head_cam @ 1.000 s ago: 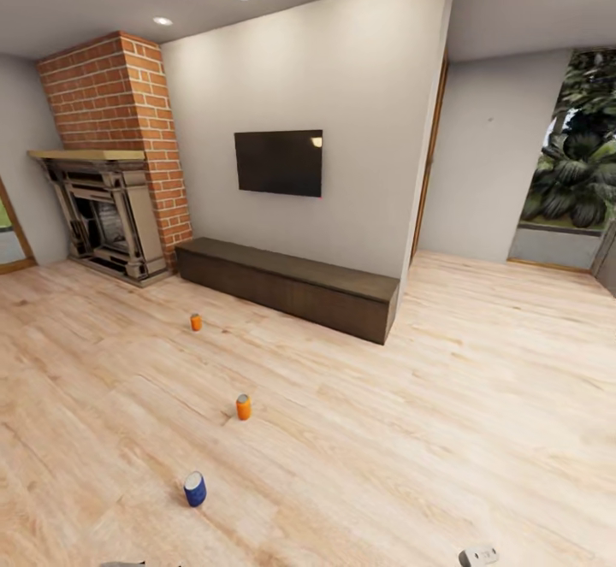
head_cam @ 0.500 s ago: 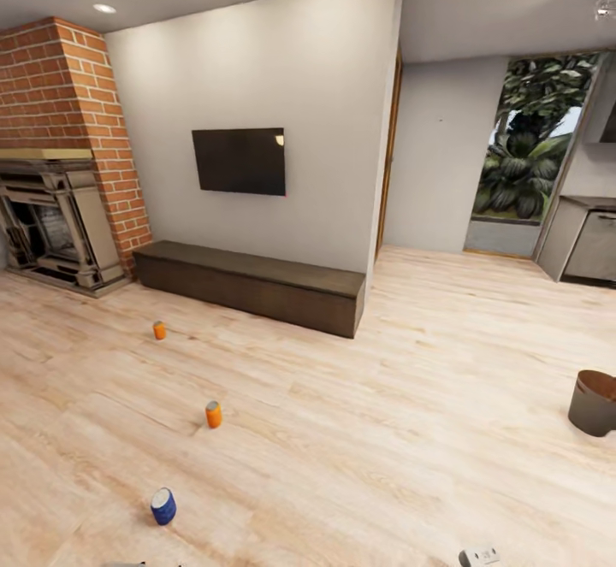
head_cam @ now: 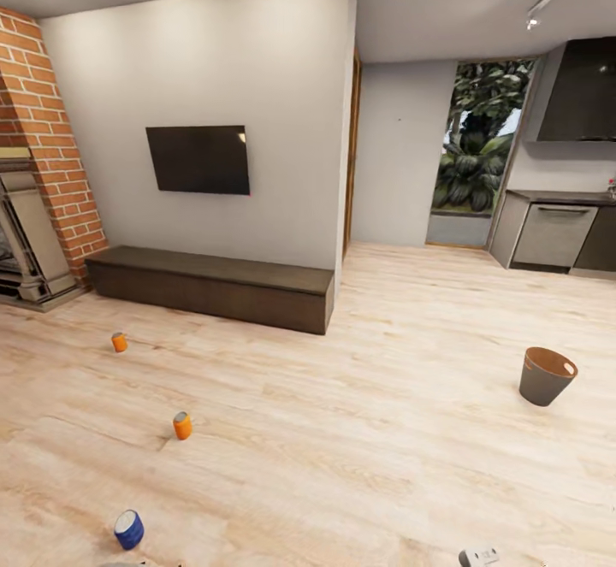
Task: Put the three can of soda from the living room inside the tash can in the kitchen.
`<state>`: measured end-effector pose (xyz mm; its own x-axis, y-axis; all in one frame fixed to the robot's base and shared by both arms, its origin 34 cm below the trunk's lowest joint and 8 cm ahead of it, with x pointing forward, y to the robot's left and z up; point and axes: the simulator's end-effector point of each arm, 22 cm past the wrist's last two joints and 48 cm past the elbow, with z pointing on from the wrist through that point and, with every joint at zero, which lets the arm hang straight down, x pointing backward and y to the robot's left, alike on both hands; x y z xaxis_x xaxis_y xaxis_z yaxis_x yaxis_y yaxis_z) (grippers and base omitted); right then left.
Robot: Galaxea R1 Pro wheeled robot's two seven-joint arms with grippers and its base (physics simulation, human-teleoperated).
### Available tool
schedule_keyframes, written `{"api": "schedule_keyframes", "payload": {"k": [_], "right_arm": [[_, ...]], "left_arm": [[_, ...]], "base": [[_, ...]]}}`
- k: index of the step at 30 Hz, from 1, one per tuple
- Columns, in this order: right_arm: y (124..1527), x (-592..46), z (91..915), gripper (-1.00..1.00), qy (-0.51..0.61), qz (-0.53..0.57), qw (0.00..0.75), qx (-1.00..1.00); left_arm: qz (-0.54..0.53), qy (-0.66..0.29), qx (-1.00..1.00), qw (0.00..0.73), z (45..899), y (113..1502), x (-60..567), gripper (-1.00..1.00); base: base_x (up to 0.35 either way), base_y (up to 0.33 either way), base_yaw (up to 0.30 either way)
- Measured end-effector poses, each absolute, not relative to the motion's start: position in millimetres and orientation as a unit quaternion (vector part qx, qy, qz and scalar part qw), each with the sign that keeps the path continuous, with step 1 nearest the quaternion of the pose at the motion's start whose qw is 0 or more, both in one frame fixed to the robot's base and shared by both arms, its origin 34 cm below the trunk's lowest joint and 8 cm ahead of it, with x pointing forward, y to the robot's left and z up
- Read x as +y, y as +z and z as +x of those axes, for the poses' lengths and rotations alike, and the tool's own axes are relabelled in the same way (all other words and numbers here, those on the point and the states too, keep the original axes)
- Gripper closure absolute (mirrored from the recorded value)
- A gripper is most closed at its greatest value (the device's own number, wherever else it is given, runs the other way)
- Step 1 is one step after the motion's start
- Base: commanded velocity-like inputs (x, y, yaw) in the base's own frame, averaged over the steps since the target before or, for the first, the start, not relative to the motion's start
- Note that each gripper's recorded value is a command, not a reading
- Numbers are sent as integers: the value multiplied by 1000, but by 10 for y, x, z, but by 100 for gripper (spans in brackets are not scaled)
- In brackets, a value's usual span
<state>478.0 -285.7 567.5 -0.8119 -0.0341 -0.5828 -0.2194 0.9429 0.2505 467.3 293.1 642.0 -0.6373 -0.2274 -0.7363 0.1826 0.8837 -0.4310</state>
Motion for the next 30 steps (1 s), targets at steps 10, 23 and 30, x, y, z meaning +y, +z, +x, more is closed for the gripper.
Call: {"api": "schedule_keyframes", "payload": {"k": [10,23,30], "right_arm": [[5674,-2854,4780,-100,155,-69,300,939],[5674,-2845,4779,-100,156,-69,300,939],[5669,-2846,4773,-100,156,-69,298,939]], "left_arm": [[-13,-241,872,425,4672,6417,2931,-100],[-14,-241,873,424,4669,6415,2930,-100],[-14,-241,873,424,4666,6410,2930,-100]], "base": [[281,-55,-39],[332,-73,-6],[334,-75,-166]]}}
